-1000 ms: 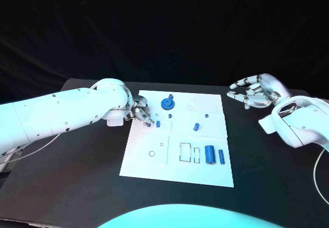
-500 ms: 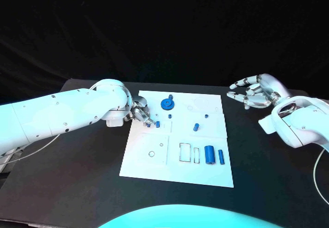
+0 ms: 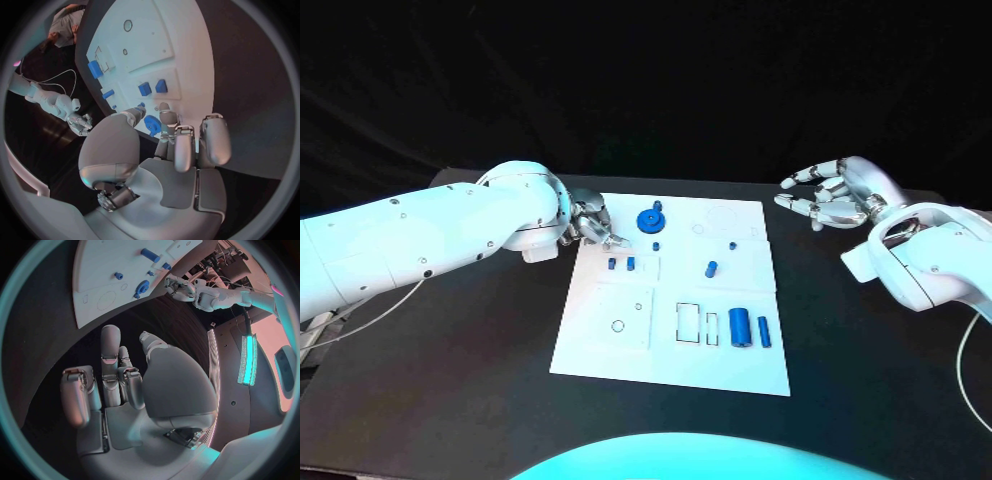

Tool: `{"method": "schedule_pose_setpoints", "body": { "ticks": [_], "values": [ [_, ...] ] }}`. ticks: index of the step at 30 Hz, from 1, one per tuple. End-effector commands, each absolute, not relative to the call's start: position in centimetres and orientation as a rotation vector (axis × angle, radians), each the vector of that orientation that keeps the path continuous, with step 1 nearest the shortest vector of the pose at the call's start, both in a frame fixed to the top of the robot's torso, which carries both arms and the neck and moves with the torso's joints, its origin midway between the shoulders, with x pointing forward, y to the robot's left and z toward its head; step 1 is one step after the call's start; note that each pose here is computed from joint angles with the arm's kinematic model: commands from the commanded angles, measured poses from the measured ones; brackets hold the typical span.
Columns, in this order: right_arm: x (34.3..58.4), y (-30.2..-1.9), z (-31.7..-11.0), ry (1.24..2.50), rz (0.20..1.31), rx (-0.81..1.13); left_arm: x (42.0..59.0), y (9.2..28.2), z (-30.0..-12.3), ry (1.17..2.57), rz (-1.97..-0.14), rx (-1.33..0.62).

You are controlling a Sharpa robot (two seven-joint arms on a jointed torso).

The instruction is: Assemble the parts on the task board

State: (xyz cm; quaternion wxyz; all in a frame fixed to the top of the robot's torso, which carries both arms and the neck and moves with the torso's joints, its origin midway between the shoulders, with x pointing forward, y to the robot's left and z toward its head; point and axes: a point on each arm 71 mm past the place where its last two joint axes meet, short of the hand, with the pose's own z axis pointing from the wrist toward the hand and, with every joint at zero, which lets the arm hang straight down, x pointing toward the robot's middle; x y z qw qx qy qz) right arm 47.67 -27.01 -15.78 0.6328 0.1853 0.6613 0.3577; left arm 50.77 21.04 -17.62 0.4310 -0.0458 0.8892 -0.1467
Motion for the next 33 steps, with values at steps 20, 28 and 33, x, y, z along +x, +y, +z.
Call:
{"method": "schedule_pose_setpoints", "body": {
  "ticks": [20, 28, 33],
  "values": [
    [47.7, -26.7, -15.9, 1.504, 0.839, 0.410, 49.9, 15.6, -17.2, 1.723, -0.726, 0.239],
    [47.7, -26.6, -16.1, 1.507, 0.847, 0.409, 49.4, 13.9, -18.9, 1.661, -0.692, 0.440],
    [47.7, -26.5, -16.2, 1.507, 0.849, 0.410, 49.4, 13.5, -19.7, 1.677, -0.656, 0.485]
  ]
}}
